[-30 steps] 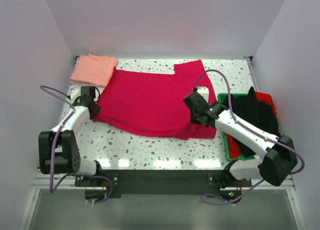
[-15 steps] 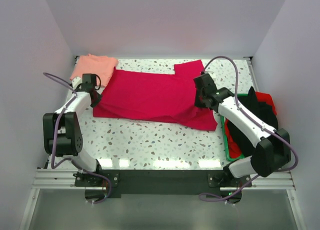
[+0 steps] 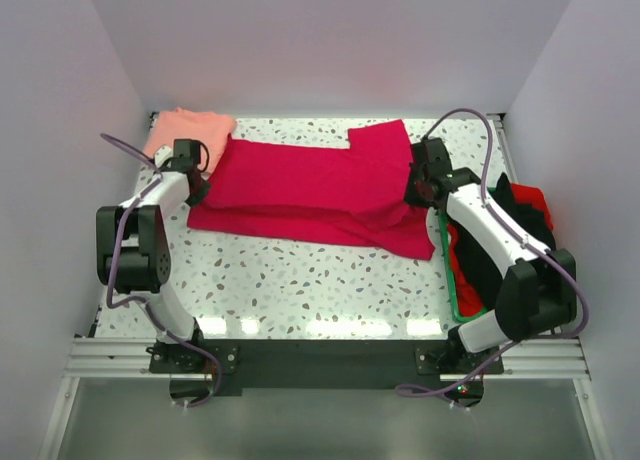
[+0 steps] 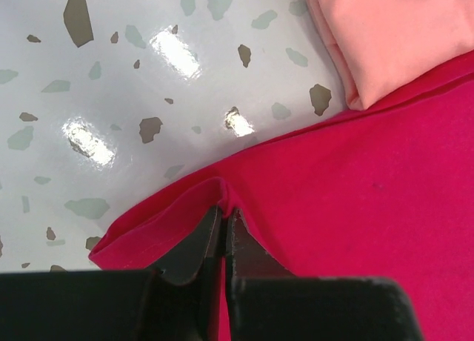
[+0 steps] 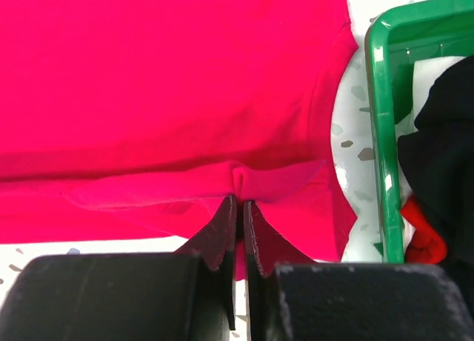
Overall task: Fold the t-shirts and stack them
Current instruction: Fold the tshirt
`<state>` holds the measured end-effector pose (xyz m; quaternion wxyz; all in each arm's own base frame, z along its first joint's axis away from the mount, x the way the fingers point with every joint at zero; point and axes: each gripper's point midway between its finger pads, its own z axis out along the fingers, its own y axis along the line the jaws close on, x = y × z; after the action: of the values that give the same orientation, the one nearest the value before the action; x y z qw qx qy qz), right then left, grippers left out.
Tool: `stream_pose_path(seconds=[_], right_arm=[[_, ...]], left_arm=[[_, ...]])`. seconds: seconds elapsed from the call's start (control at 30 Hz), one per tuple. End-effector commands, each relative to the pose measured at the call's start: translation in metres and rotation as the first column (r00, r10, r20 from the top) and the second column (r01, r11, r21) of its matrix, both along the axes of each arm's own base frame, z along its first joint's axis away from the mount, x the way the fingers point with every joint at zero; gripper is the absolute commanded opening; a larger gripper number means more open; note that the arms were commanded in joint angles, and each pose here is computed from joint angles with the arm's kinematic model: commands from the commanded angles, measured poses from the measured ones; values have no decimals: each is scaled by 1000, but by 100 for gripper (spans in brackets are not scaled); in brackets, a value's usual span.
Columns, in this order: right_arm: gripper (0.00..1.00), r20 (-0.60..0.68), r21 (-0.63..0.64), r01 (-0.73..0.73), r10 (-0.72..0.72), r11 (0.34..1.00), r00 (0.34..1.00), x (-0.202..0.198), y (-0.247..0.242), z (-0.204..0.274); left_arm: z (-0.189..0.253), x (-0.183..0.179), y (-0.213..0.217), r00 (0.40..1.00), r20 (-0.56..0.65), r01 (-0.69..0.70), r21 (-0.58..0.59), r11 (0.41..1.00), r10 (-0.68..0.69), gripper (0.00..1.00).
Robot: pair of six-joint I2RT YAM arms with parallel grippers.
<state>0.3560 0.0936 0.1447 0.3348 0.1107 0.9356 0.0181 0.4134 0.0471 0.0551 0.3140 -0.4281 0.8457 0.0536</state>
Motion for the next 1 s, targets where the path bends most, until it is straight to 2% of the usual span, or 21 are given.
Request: stream_pose_path(seconds=[0.0, 0.33, 0.43, 0.53, 0.63, 0.77, 0.9, 0.97], right_arm=[[0, 27, 19, -20, 19, 1000, 999, 14, 2, 3], [0, 2, 31, 1, -1, 1000, 1000, 32, -5, -10], [0, -16, 26, 11, -10, 1000, 1000, 36, -8, -17], [0, -23, 38, 14, -13, 999, 1000, 40, -8, -22], [0, -26, 48, 28, -27, 998, 999, 45, -10, -24], [0, -35, 53, 33, -31, 998, 999, 50, -11, -26], [0, -56, 64, 25, -21, 998, 998, 52, -7, -35], [0, -57, 60, 29, -25, 998, 998, 53, -7, -37]], left_arm=[[19, 22, 2, 998, 68, 13, 24, 1000, -14, 8], [25, 34, 0, 995, 94, 40, 25, 999, -42, 21], [26, 37, -1, 994, 97, 52, 25, 998, -55, 30], [32, 35, -1, 992, 111, 54, 29, 998, -57, 47], [41, 28, 0, 989, 137, 44, 29, 999, -47, 56], [37, 4, -2, 991, 132, 4, -1, 1000, -4, 57], [15, -42, -1, 991, 103, -82, -34, 996, 86, 56], [7, -53, -3, 986, 119, -112, -59, 992, 118, 56]])
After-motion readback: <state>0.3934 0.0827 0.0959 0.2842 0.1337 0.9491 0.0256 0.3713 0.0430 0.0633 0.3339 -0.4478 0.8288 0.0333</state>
